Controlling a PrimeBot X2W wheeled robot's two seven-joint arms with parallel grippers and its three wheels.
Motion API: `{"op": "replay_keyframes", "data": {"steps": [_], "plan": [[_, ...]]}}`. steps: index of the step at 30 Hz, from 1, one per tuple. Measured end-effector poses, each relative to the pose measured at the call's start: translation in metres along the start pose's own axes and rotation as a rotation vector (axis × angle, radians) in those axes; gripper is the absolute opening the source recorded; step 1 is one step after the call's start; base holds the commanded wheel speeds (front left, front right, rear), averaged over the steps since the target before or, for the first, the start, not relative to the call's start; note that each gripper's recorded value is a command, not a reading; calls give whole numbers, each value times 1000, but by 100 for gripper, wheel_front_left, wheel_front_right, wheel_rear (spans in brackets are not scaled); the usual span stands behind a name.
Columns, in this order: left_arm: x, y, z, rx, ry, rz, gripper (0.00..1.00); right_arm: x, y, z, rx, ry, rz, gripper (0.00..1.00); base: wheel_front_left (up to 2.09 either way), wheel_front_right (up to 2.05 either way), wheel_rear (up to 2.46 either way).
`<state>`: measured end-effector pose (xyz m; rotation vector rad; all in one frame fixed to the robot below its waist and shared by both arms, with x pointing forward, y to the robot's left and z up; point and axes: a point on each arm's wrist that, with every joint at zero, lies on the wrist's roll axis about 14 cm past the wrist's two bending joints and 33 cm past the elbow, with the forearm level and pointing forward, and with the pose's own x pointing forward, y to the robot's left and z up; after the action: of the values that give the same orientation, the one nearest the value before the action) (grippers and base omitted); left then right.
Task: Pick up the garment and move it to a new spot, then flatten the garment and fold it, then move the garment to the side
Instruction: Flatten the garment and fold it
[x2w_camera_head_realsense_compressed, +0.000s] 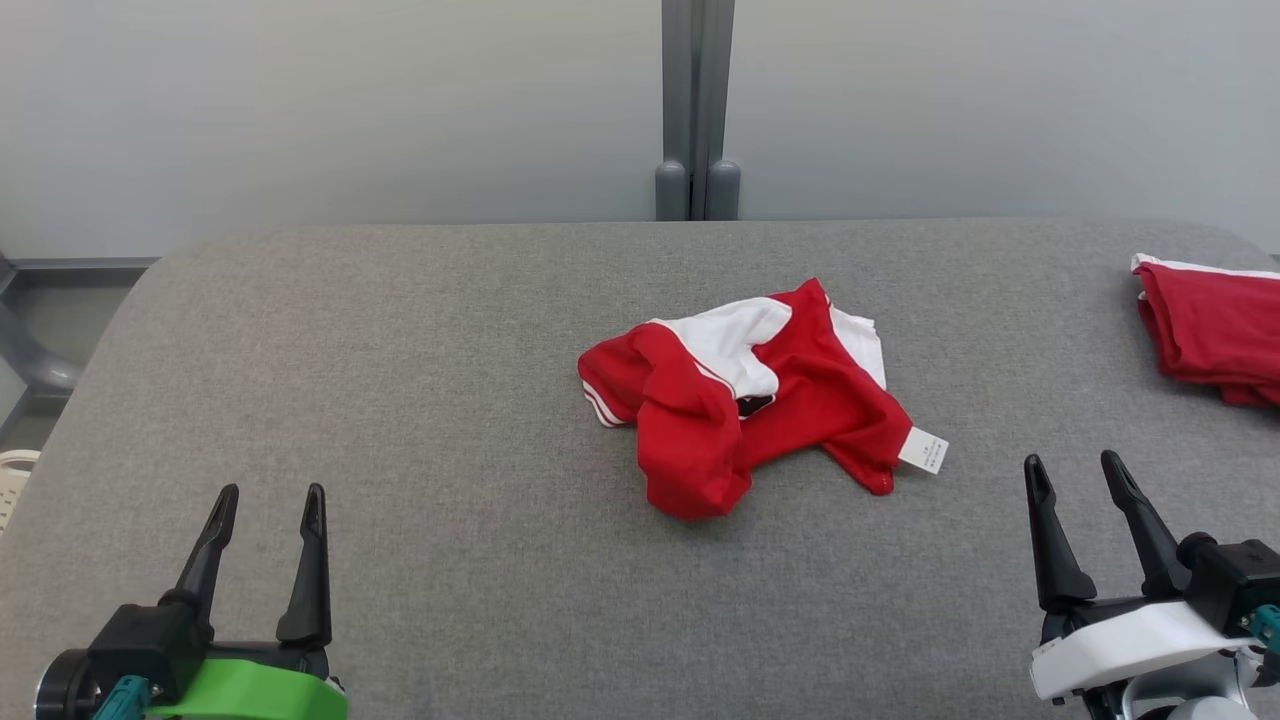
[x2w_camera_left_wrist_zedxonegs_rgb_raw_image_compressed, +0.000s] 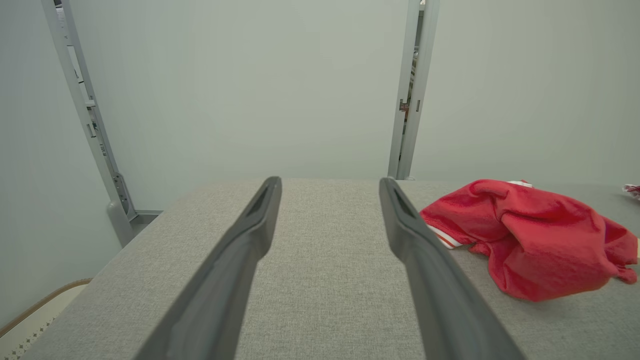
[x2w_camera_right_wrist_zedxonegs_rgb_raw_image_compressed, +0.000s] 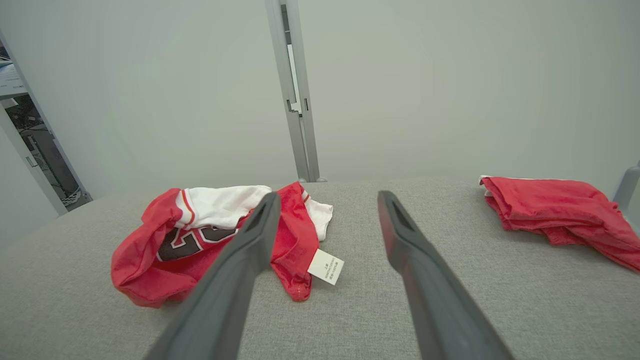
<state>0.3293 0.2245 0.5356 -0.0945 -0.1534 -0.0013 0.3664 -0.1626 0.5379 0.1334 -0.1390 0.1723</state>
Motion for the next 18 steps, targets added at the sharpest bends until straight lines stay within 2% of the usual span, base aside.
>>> {"op": "replay_keyframes", "data": {"steps": [18], "plan": [[-2,0,3,5,8,7,100,-1,0,-2,5,9,-5,100,0,0,0]]}}
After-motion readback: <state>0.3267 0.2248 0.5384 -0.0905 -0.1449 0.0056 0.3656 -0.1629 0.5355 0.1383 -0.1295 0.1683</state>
